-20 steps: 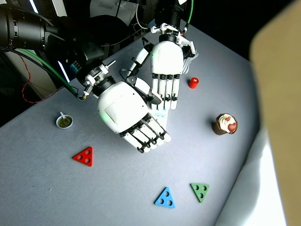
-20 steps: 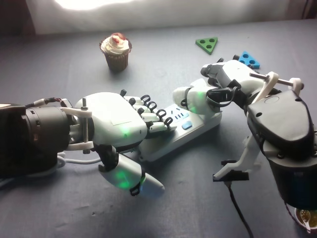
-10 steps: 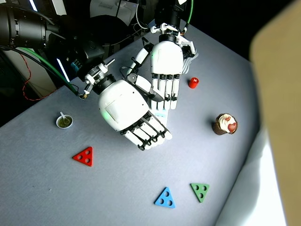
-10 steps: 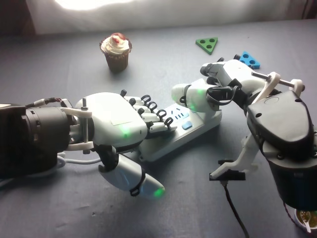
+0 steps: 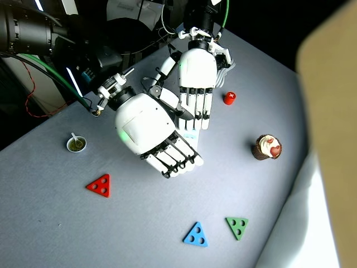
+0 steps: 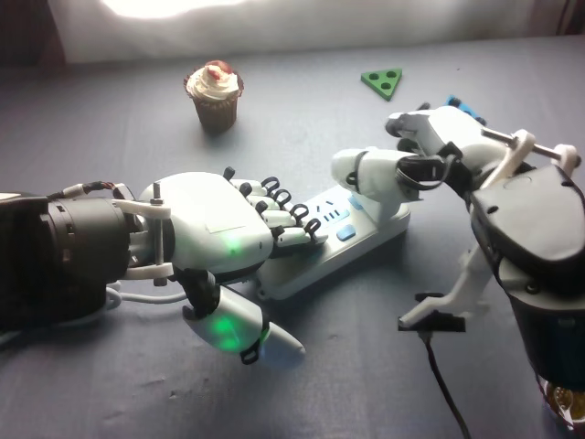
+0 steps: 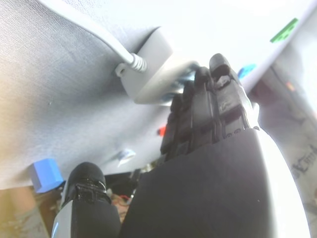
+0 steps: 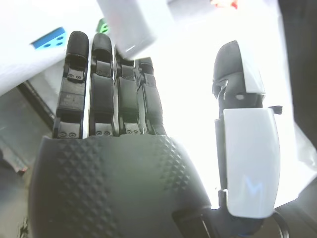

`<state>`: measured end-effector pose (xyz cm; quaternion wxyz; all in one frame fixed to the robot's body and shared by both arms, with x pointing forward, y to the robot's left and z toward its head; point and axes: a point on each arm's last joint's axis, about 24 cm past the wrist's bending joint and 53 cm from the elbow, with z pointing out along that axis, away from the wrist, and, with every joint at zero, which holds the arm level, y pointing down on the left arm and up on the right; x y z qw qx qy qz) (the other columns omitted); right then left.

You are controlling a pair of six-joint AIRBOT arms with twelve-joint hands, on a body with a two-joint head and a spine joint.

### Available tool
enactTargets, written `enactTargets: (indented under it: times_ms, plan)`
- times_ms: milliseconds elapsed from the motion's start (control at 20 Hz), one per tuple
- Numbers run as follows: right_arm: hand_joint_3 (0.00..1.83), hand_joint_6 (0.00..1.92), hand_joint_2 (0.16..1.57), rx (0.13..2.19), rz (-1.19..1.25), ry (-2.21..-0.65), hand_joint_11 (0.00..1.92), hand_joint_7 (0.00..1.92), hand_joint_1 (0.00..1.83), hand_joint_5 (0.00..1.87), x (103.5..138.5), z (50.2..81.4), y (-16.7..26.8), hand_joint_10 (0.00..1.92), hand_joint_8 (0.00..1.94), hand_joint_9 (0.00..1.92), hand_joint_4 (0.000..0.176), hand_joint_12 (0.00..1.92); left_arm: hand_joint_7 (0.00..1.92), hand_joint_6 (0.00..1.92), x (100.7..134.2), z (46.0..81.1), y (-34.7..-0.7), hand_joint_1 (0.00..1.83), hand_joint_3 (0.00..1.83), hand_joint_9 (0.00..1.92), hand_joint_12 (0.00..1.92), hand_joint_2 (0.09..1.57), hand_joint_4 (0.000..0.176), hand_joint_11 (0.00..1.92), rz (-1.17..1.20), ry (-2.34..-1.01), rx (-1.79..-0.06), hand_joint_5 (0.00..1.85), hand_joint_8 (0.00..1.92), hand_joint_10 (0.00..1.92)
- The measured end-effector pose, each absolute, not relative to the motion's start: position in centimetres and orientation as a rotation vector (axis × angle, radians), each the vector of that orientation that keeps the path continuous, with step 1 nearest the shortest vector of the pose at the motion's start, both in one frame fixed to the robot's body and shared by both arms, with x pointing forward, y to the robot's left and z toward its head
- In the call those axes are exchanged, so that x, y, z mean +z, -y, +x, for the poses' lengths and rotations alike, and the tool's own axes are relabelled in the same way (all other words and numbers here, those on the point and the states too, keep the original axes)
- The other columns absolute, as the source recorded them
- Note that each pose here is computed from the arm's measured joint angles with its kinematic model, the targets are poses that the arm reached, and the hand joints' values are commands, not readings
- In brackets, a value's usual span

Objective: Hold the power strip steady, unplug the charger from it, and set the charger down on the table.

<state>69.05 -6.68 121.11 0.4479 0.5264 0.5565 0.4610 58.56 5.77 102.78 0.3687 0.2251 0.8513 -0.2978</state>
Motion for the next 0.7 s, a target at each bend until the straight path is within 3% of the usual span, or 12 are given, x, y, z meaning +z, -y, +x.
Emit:
enactTargets:
  times_ms: [700]
  plan:
    - [0.01,0.01,1.11,1.139,1.251,-1.385,0.19,0.41,0.65,0.35,120.5,70.7,5.5,0.0,0.0,0.4,0.0,0.52,0.2,0.0,102.7,58.4,-5.8,0.0,0.0,0.19,0.19,1.02,0.0,0.09,0.58,-2.188,-0.768,0.16,0.0,0.0]
